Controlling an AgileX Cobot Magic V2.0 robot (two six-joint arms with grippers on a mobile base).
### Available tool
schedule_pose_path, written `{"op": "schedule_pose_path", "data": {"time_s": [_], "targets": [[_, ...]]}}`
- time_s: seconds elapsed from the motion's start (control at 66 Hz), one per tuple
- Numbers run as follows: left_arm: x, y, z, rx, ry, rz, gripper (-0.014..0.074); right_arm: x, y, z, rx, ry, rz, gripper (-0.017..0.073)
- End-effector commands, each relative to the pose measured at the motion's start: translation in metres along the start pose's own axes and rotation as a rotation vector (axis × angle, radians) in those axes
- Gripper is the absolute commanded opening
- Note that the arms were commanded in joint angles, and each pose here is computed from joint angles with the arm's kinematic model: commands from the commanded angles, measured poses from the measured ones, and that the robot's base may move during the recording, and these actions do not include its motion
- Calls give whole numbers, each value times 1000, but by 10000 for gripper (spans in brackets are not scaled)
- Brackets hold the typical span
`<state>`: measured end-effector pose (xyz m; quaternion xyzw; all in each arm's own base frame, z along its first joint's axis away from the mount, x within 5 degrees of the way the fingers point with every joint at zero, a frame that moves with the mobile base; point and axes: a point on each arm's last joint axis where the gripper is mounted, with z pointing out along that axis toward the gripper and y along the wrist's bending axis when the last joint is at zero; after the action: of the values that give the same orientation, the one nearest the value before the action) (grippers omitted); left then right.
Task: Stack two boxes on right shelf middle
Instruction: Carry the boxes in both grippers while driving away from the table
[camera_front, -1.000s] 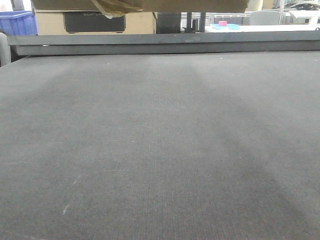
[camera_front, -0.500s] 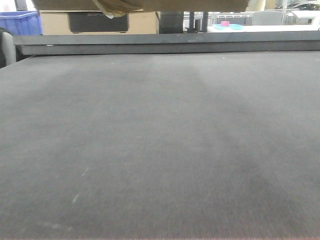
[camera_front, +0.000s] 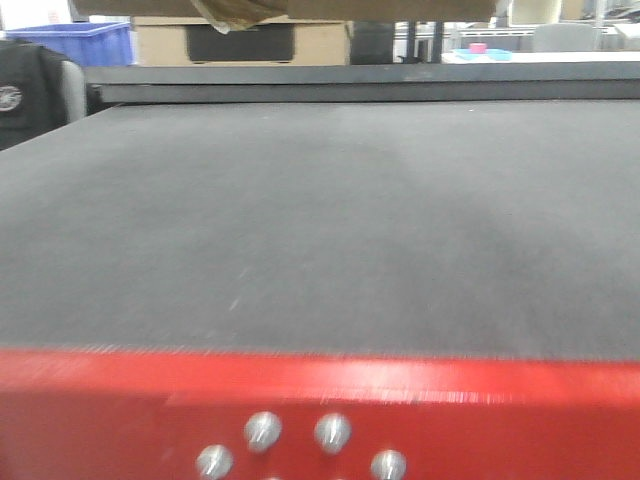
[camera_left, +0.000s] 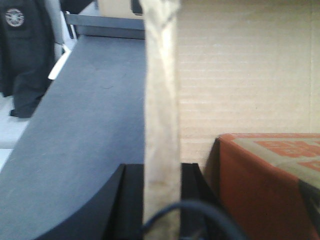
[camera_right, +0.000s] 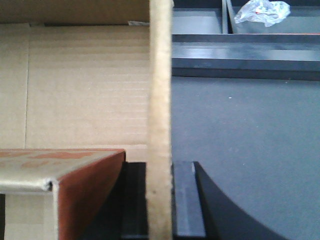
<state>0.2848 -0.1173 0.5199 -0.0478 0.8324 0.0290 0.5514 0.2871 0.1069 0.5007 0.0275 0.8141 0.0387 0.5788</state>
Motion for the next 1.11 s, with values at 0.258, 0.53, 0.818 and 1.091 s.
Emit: {"op": "schedule_pose_path", "data": {"time_s": [0.258, 0.53, 0.818, 1.091], "targets": [[-9, -2, -5, 43, -78, -11, -111, -12, 1, -8, -45, -89, 8, -169], [-9, -2, -5, 43, -78, -11, -111, -12, 1, -8, -45, -89, 8, -169], [-9, -2, -5, 43, -78, -11, -111, -12, 1, -8, -45, -89, 8, -169], [-9, -2, -5, 43, -78, -11, -111, -12, 1, -8, -45, -89, 8, -169]]}}
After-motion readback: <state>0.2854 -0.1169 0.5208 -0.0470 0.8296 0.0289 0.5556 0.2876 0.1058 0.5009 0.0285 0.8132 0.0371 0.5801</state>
